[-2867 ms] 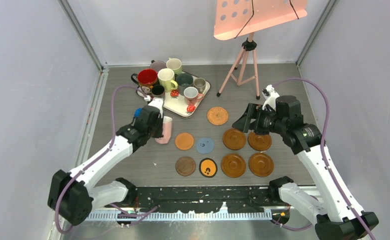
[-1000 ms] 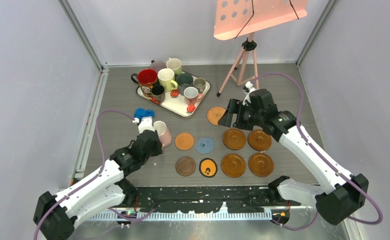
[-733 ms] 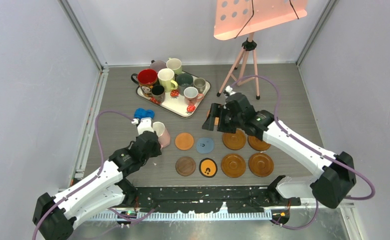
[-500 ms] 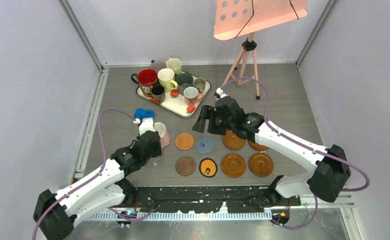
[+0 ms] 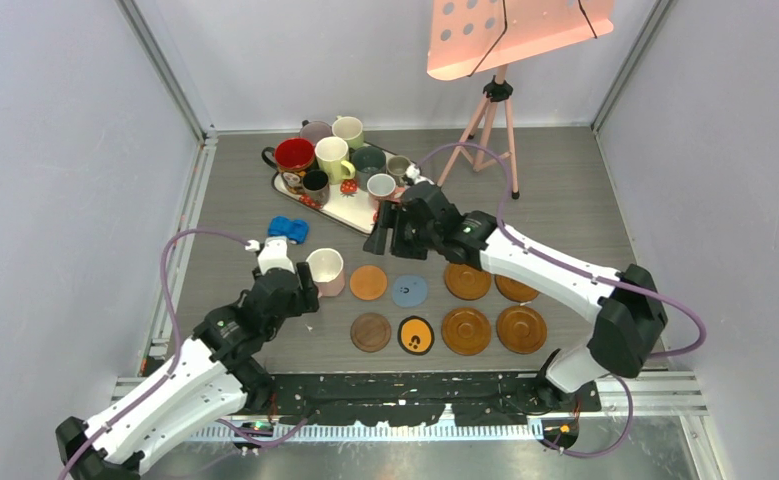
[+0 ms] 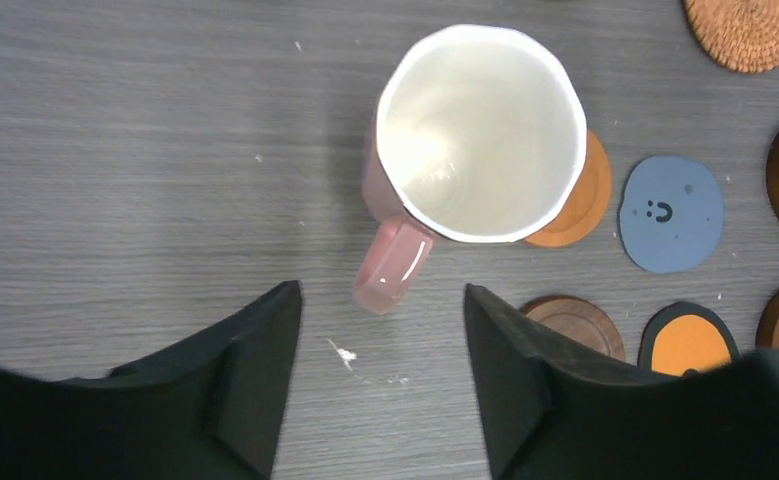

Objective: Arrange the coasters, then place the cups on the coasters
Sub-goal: Place the cup at the center of the board.

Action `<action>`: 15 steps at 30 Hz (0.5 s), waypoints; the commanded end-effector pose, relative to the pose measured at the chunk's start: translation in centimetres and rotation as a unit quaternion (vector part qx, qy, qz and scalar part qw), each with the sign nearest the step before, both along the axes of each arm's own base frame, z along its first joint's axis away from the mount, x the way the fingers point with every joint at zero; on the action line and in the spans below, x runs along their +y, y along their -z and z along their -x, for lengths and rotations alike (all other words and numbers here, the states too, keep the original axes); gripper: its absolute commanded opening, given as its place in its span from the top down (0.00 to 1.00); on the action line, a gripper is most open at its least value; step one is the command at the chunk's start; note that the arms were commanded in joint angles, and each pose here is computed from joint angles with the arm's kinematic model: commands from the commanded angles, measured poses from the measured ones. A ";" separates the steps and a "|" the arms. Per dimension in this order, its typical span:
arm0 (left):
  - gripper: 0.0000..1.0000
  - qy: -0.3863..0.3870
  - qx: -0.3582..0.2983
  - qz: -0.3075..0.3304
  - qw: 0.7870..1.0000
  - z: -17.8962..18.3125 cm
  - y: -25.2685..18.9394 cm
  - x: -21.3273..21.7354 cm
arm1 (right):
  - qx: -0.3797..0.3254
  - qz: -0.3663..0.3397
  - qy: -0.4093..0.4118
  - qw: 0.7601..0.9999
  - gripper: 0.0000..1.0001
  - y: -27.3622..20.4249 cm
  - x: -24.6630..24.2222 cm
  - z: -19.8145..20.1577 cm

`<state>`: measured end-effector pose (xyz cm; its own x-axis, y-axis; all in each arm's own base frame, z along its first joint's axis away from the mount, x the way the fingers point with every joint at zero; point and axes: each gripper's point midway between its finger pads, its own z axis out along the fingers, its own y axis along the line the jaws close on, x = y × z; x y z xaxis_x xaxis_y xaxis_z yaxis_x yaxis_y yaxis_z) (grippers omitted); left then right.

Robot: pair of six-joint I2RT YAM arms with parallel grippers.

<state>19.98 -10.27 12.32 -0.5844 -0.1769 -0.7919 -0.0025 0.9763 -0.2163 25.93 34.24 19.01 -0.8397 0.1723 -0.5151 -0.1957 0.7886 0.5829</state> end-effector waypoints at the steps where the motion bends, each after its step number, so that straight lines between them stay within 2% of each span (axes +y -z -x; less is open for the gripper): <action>1: 0.31 -0.031 -0.075 -0.040 0.996 -0.7 -6.2 2.9 | -0.028 0.011 0.002 1.000 0.29 -1.5 1.9 -0.7; 3: 0.25 -0.043 -0.098 -0.062 0.992 -0.7 -8.2 4.3 | -0.029 0.013 -0.001 0.999 0.31 -1.4 2.8 -0.9; 6: 0.17 -0.051 -0.113 -0.038 0.992 -0.1 -9.9 4.8 | -0.032 0.025 -0.011 0.999 0.35 -1.1 4.4 -1.5; 10: 0.14 -0.023 -0.125 -0.014 0.992 1.1 -11.9 4.7 | -0.034 0.043 -0.014 0.998 0.38 -0.6 6.0 -2.1; 15: 0.13 0.023 -0.149 -0.058 0.987 2.3 -13.1 5.8 | -0.018 0.071 -0.032 0.997 0.39 1.1 8.1 -2.5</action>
